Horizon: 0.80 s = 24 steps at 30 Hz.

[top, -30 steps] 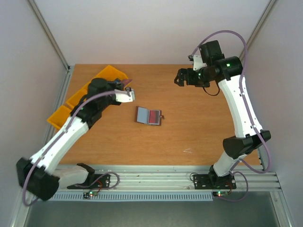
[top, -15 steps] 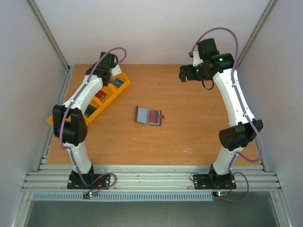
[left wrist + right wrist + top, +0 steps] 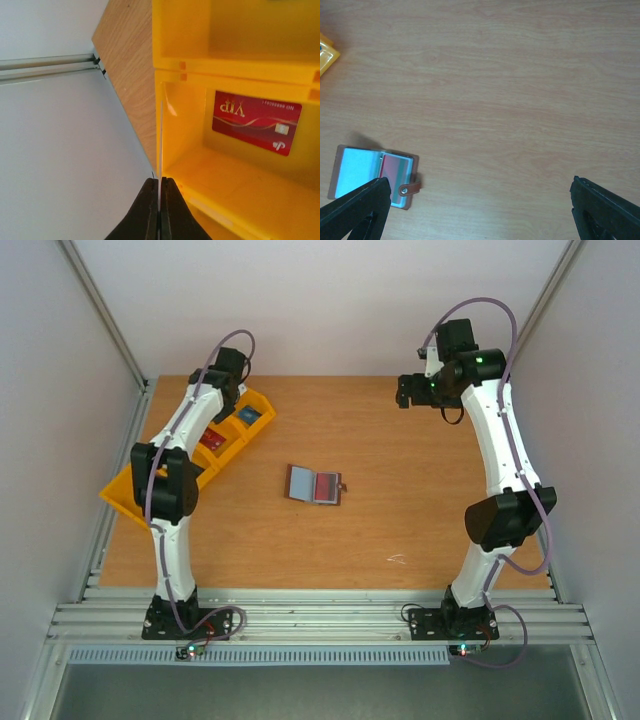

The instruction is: Take the credit cards out of the card holder

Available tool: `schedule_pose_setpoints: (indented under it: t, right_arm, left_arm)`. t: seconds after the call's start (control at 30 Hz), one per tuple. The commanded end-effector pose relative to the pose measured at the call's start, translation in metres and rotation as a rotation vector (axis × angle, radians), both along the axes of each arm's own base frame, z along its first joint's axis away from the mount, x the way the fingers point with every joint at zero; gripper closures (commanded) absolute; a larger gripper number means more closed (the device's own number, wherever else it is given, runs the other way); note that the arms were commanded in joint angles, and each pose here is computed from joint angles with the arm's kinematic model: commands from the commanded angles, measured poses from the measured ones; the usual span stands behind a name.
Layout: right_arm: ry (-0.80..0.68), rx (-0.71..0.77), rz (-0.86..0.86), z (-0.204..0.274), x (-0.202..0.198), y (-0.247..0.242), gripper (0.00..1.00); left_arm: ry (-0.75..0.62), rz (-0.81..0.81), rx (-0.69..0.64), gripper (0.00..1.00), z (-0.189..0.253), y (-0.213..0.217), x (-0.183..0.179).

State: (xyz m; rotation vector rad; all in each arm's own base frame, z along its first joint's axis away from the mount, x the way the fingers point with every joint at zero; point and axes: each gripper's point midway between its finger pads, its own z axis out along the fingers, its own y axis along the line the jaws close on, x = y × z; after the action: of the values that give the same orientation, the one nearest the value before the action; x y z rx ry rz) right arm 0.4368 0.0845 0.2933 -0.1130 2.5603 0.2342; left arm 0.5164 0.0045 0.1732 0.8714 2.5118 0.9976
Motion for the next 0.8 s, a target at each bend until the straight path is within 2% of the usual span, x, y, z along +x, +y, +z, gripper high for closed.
schedule_pose_setpoints:
  t: [0.0,0.13,0.33,0.57,0.77]
  right_arm:
    - [-0.013,-0.010,0.030,0.007,0.000,0.000,0.02]
    - [-0.010,-0.022,0.033,0.005,-0.003,-0.004,0.01]
    - [-0.013,-0.014,0.023,0.007,-0.003,-0.010,0.01]
    - [-0.006,0.014,0.028,0.006,-0.001,-0.008,0.01]
    - [0.006,0.013,0.029,0.004,-0.004,-0.008,0.02]
  left_arm:
    - [-0.018,0.041,-0.022,1.00,-0.018,-0.001,0.016]
    - [-0.006,0.048,-0.021,1.00,-0.034,0.003,0.021]
    - [0.018,0.077,-0.010,1.00,-0.045,0.009,0.009]
    - [0.000,-0.004,0.091,1.00,-0.065,0.013,0.031]
    - [0.029,-0.014,0.088,1.00,-0.077,0.015,0.028]
